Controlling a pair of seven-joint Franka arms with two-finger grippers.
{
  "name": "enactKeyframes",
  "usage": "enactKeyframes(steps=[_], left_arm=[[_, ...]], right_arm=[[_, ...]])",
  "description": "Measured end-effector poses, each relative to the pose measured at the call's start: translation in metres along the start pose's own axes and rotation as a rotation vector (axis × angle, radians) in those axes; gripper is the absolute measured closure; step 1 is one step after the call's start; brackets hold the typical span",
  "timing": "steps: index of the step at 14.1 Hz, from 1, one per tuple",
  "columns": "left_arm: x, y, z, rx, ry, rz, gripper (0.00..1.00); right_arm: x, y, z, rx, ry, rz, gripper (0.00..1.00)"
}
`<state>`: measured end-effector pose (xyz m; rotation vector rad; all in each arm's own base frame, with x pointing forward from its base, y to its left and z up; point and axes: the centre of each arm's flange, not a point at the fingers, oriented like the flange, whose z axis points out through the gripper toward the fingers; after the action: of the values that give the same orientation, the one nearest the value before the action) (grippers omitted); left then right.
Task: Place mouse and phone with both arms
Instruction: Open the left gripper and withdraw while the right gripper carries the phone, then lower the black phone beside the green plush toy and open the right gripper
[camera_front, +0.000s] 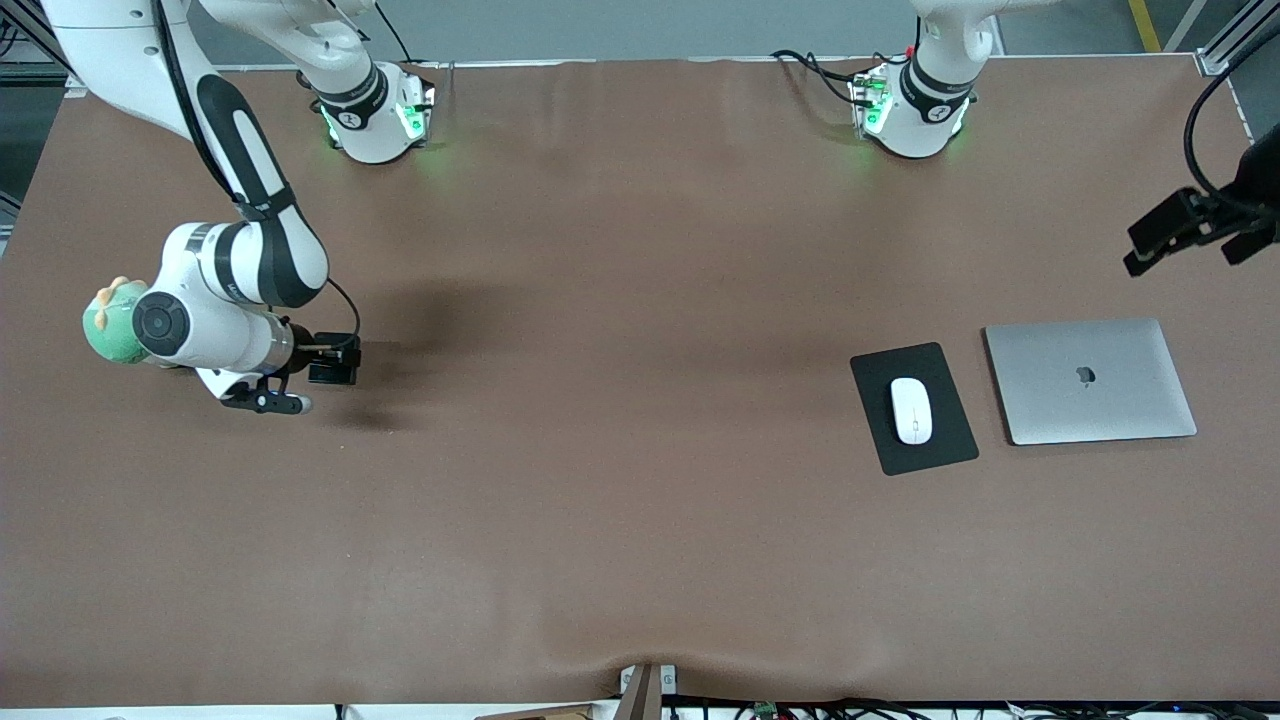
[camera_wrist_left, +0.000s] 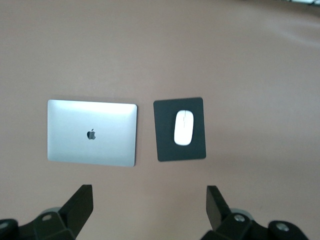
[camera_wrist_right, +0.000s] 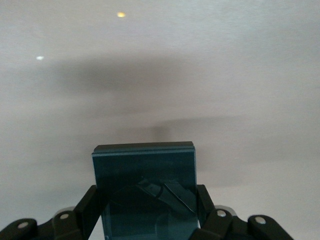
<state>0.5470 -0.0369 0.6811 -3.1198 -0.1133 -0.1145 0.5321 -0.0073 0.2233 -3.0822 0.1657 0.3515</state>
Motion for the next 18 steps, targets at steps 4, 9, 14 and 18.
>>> enactKeyframes(steps=[4,9,14,18], left_arm=[[-0.029,0.009,-0.008,-0.004,-0.007,0.031,0.00],[-0.039,0.009,-0.005,-0.002,-0.019,0.035,0.00],[-0.038,0.004,-0.004,-0.003,-0.018,0.026,0.00],[-0.032,-0.008,0.001,-0.004,-0.009,0.001,0.00]], right_arm=[[-0.005,0.067,0.008,0.017,0.003,-0.047,0.20],[-0.014,0.095,0.020,0.014,0.013,-0.057,0.20],[-0.021,0.093,0.033,0.003,0.041,-0.062,0.20],[-0.021,0.094,0.038,-0.006,0.059,-0.066,0.20]])
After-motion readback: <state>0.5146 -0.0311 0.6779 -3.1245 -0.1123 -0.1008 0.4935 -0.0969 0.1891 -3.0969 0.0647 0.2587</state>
